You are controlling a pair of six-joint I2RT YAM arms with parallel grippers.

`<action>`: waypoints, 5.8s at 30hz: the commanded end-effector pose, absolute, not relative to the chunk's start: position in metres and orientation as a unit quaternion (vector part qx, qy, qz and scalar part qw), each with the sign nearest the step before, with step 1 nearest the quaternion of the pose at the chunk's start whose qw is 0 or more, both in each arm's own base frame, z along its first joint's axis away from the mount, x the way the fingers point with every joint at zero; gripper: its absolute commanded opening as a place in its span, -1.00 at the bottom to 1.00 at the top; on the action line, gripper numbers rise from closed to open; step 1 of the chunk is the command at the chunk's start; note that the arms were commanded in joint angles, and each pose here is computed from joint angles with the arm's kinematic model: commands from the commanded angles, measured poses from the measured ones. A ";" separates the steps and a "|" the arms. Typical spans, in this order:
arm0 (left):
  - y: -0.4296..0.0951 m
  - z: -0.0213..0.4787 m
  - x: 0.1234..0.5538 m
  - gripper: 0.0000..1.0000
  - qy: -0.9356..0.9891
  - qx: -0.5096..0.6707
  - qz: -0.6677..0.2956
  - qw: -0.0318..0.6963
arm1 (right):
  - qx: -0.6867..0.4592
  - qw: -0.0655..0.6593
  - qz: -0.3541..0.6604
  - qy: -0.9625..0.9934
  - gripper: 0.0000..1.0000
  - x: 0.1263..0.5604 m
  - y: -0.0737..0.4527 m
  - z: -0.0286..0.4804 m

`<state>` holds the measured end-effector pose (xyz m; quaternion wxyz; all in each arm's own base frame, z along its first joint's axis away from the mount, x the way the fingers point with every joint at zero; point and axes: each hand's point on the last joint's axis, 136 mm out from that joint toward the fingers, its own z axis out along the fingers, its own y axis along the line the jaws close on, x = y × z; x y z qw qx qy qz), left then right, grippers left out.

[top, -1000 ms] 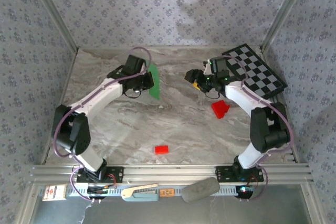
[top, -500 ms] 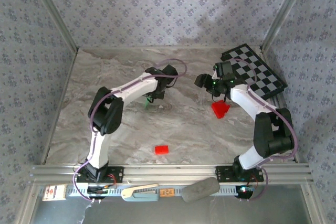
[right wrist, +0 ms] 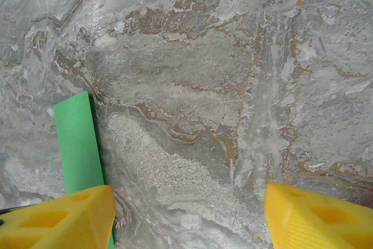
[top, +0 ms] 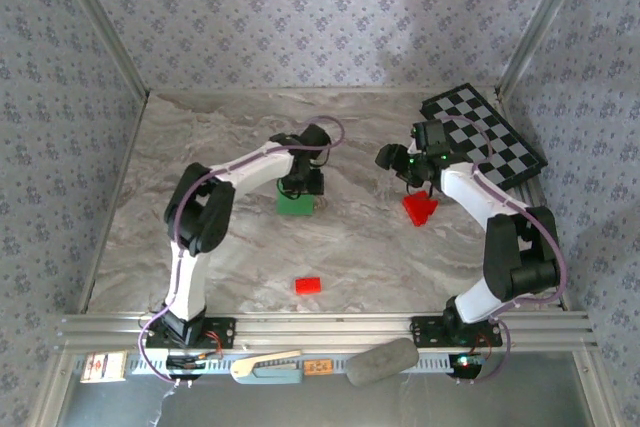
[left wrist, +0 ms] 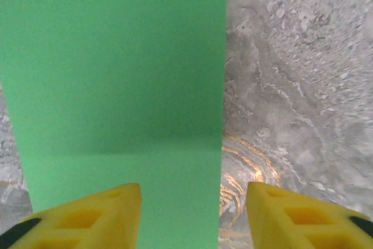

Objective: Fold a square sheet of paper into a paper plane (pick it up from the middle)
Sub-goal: Turn over the paper at the center of the table, then third fold the triangle at the center of the table.

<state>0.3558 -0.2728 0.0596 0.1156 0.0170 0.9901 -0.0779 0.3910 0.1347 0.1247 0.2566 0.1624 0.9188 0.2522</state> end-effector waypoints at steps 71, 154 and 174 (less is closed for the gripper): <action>-0.265 0.037 0.305 -0.16 0.916 -0.175 -0.360 0.021 | 0.028 0.004 0.246 0.969 -0.11 0.334 0.272 -0.007; -0.275 0.068 0.348 -0.92 0.888 -0.215 -0.406 0.014 | -0.444 0.384 0.176 0.790 0.58 0.321 0.303 0.085; -0.275 0.067 0.346 -0.91 0.887 -0.218 -0.406 0.006 | -0.492 0.418 0.112 0.755 0.42 0.328 0.321 0.047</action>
